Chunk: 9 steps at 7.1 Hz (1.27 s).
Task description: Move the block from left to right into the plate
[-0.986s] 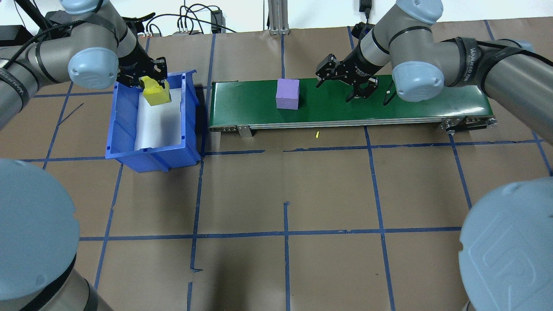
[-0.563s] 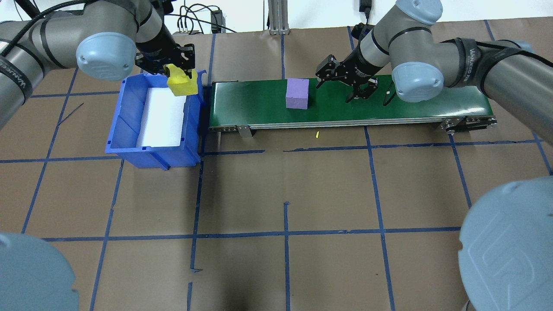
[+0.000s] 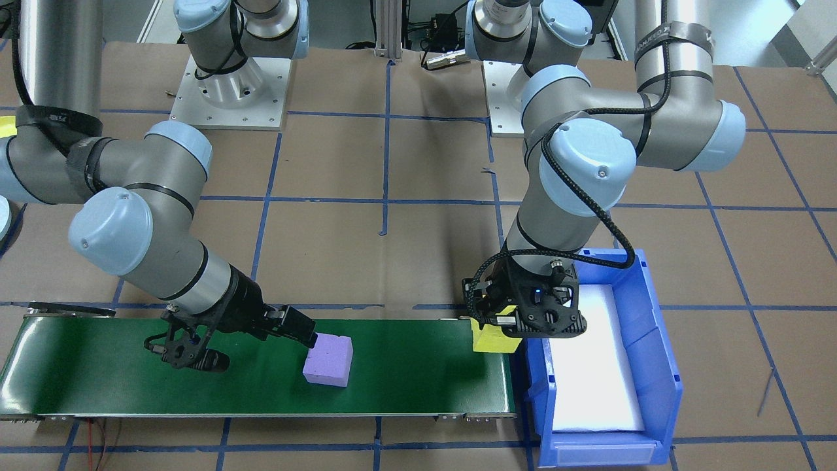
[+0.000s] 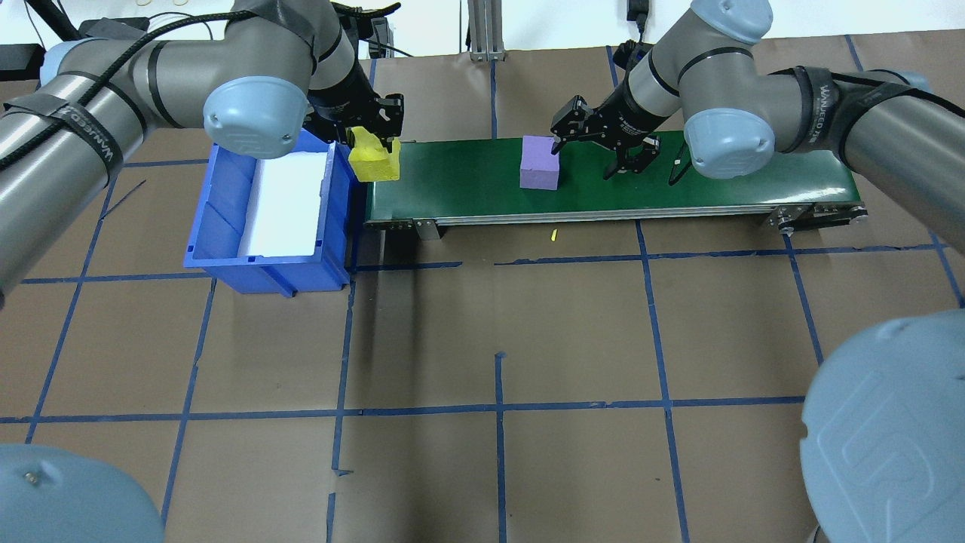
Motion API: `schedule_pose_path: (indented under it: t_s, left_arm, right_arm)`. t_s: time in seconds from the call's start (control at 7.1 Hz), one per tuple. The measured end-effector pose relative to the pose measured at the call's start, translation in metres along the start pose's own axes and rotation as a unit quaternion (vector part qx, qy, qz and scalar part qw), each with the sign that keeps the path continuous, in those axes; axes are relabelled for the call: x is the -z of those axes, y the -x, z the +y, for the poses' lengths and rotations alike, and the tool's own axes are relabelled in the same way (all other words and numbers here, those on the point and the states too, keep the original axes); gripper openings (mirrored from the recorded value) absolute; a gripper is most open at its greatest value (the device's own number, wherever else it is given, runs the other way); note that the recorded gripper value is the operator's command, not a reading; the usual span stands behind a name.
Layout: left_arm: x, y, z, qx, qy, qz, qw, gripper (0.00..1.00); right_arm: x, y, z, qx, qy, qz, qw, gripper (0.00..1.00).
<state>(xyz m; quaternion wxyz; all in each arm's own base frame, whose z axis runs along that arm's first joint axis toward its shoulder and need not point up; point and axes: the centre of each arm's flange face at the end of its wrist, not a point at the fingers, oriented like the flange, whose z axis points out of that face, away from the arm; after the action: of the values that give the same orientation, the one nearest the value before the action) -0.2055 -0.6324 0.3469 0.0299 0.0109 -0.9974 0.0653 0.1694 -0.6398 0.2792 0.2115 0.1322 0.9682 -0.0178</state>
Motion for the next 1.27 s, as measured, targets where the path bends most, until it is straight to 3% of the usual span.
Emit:
schedule_pose_path:
  t_s: [0.14,0.7,0.85,0.99,1.13,1.27]
  left_arm:
    - [-0.022,-0.007,-0.004,-0.002,-0.001,0.002,1.0,0.46]
    - [-0.064,-0.01,-0.007,-0.012,0.001,-0.002,1.0,0.64]
    - [-0.066,-0.01,-0.007,-0.012,0.001,-0.002,1.0,0.87]
    - [-0.069,-0.009,-0.007,-0.012,0.002,-0.002,1.0,1.0]
    - [-0.07,-0.009,-0.007,-0.011,0.003,-0.003,1.0,1.0]
    - [-0.063,-0.01,-0.008,-0.01,-0.003,-0.002,1.0,1.0]
  right_arm:
    - [0.0,0.0,0.0,0.0,0.0,0.0,1.0,1.0]
    - [-0.002,0.0,-0.002,0.012,0.0,0.001,1.0,1.0]
    - [-0.005,-0.002,-0.004,0.016,0.0,0.001,1.0,1.0]
    - [-0.009,-0.003,-0.007,0.018,-0.001,0.001,1.0,1.0]
    - [-0.013,-0.005,-0.009,0.02,-0.001,0.002,1.0,0.89]
    - [-0.017,-0.007,-0.012,0.028,-0.006,0.007,1.0,0.62]
